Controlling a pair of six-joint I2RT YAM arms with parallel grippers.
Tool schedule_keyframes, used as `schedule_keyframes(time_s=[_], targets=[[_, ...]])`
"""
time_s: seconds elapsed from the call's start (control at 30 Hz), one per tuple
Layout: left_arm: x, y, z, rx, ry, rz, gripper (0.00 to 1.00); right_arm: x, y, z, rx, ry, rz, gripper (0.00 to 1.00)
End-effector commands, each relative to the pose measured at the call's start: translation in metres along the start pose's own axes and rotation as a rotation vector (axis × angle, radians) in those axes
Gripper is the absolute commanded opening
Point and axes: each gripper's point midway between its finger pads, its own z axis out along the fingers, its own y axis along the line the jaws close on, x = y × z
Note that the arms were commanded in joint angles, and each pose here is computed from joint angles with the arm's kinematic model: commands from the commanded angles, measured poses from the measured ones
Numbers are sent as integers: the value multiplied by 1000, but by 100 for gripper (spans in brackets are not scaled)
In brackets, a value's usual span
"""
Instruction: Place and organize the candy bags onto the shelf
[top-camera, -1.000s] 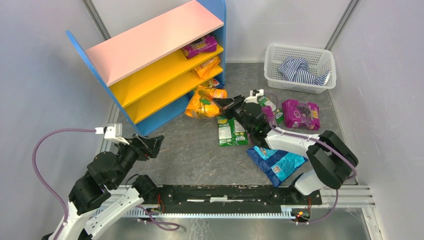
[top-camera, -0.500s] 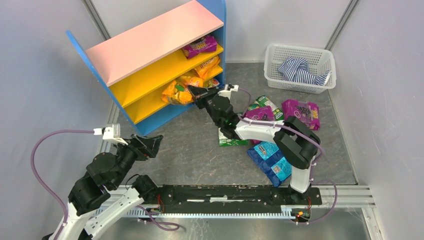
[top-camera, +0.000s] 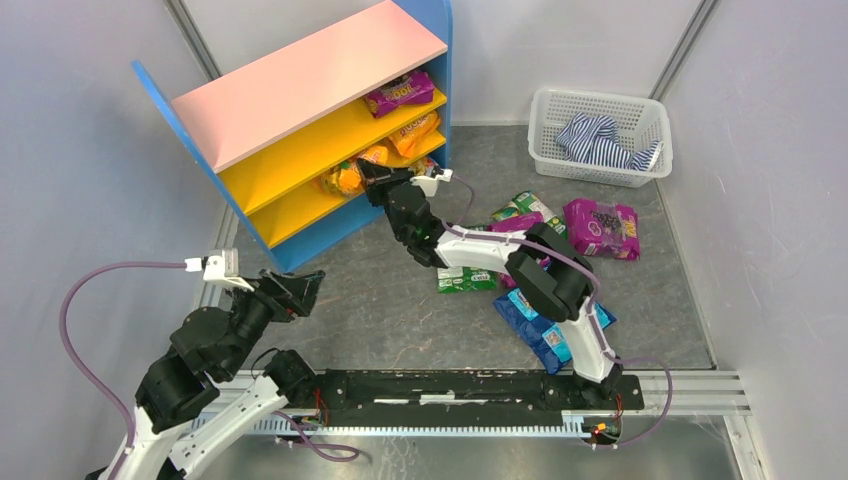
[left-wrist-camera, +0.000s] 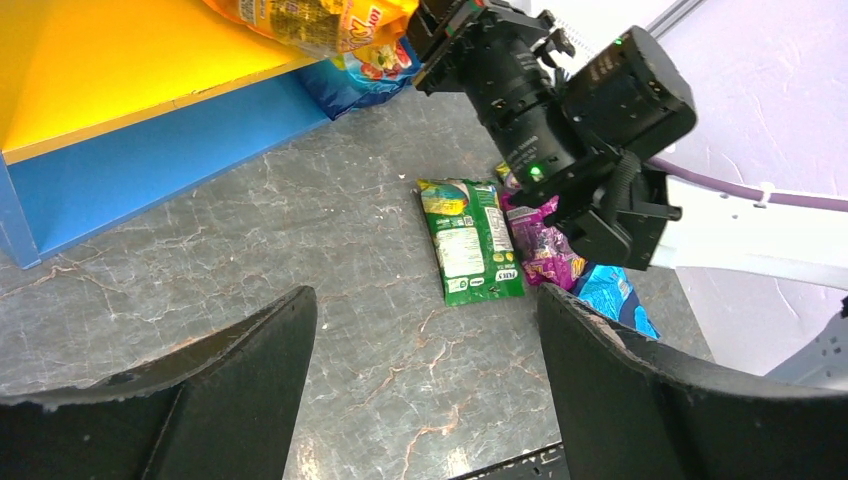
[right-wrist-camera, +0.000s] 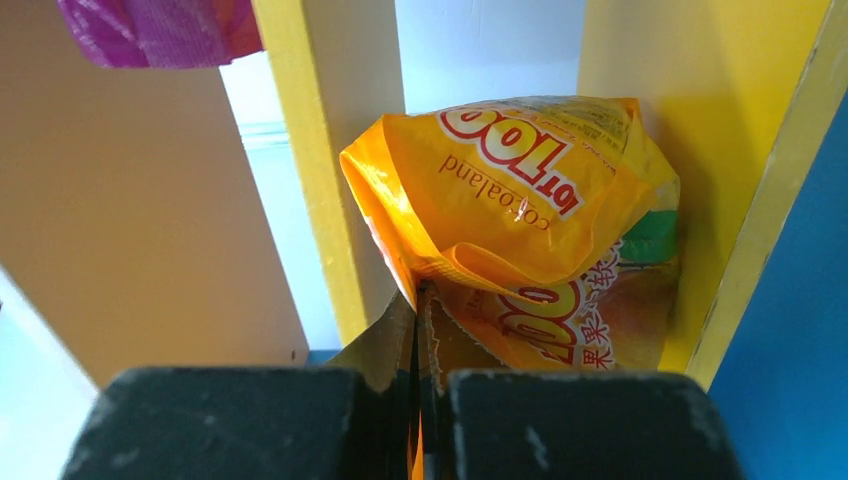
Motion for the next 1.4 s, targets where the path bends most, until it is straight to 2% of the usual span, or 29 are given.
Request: schedule_keyframes(time_s=[0.0, 0.17, 0.4, 0.9, 1.0, 1.13, 1.37], targets=[[-5, 0, -1, -3, -30, -44, 87, -4, 61, 12, -147, -83, 146, 0], [-5, 0, -1, -4, -28, -43, 88, -8, 23, 24, -67, -145, 82, 0], [-5, 1, 0, -9, -30, -42, 88, -16, -4, 32, -34, -206, 65, 0], [-5, 2, 2, -25, -26, -40, 88, -15, -26, 50, -12, -289, 4, 1], [-5, 3, 2, -27, -28, -41, 88, -12, -24, 49, -27, -269, -11, 11], [-5, 2, 3, -28, -24, -39, 88, -2, -12, 38, -38, -173, -73, 41], [-6, 3, 1, -26, -36, -46, 88, -7, -5, -13, -18, -16, -249, 65]])
